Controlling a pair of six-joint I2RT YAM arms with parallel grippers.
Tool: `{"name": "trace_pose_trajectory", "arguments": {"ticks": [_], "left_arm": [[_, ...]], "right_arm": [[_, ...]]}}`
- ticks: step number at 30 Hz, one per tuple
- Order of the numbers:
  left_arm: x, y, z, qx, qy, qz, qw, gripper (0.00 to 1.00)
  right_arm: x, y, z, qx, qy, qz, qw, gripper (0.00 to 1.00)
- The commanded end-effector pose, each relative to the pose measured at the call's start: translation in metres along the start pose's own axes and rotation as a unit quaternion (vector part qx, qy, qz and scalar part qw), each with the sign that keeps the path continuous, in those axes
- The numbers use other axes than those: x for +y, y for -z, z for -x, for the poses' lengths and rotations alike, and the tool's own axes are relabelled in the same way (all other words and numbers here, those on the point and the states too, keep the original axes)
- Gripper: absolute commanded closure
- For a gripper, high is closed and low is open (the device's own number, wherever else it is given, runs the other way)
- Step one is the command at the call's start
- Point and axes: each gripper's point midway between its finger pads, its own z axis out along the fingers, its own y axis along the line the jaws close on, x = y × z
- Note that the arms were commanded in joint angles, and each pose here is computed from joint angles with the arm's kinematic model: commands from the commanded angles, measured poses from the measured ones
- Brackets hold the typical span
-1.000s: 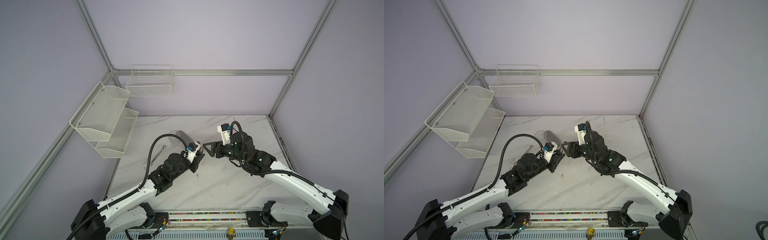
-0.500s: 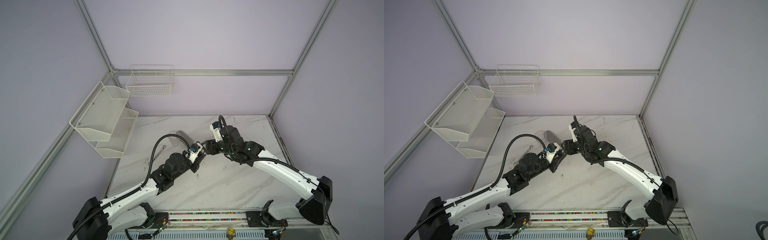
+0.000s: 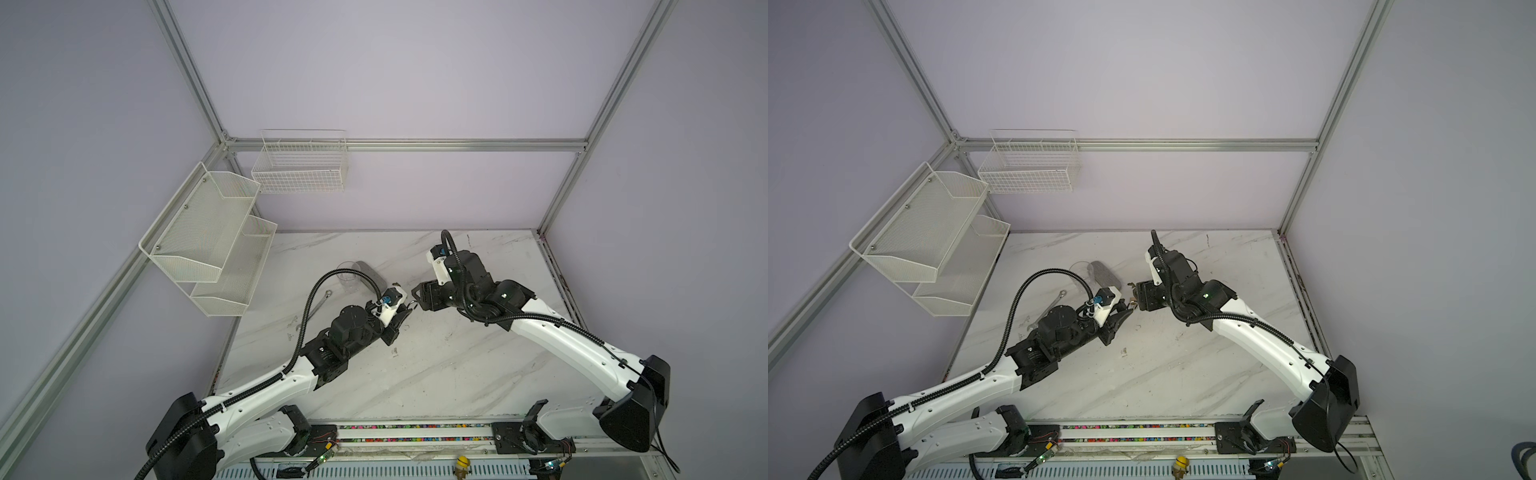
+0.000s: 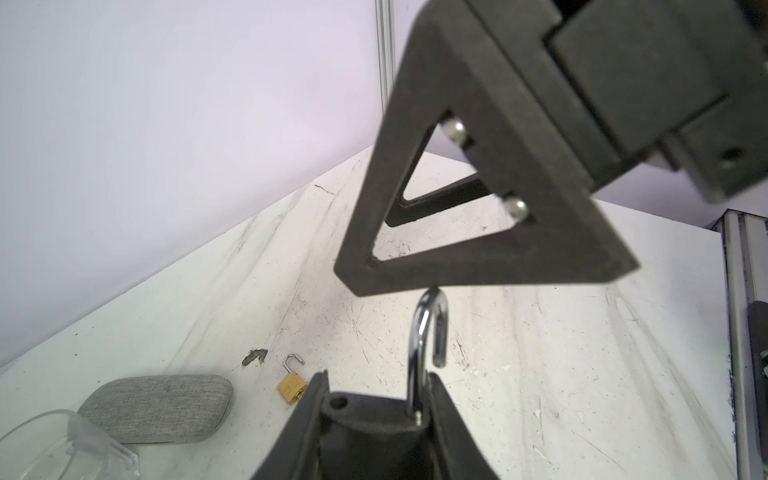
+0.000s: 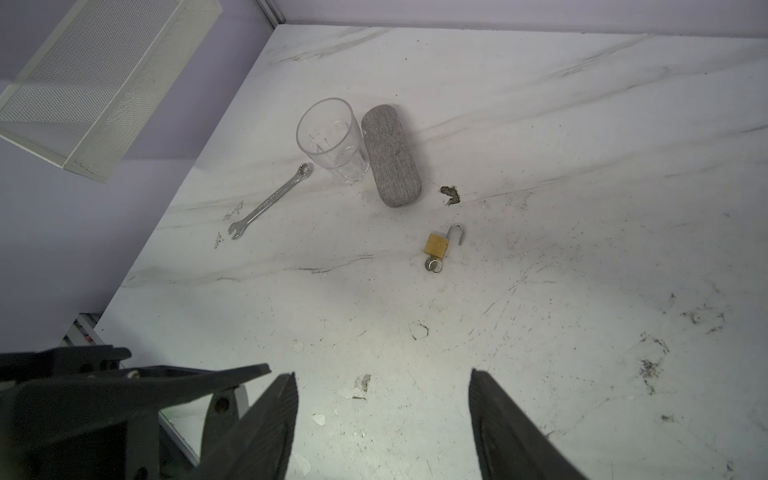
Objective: Unlock with the key
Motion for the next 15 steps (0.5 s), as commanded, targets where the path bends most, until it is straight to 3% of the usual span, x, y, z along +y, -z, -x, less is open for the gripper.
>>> {"name": "trace_pose_trajectory", "arguments": {"ticks": [1,7,15], "left_arm": [[0.001,0.002,0.019,-0.048,-0.011,0.002,0.999,1.0],[0.0,-0.001,0.024,-0.054,-0.003,-0.001,0.999,1.0],[0.012,-0.004,0.018,-0.037,0.035,0.032,0.998,1.0]], "right_arm": [[0.0,0.013,-0.012,0.014,0.014,0.009,1.0,0.32],[0.014,0.026,-0.013,0.006,0.019,0.054,0.998,0.33],[-0.033,0.03,-0.014,-0.024,-0.03,-0.037,0.999,0.3]]}}
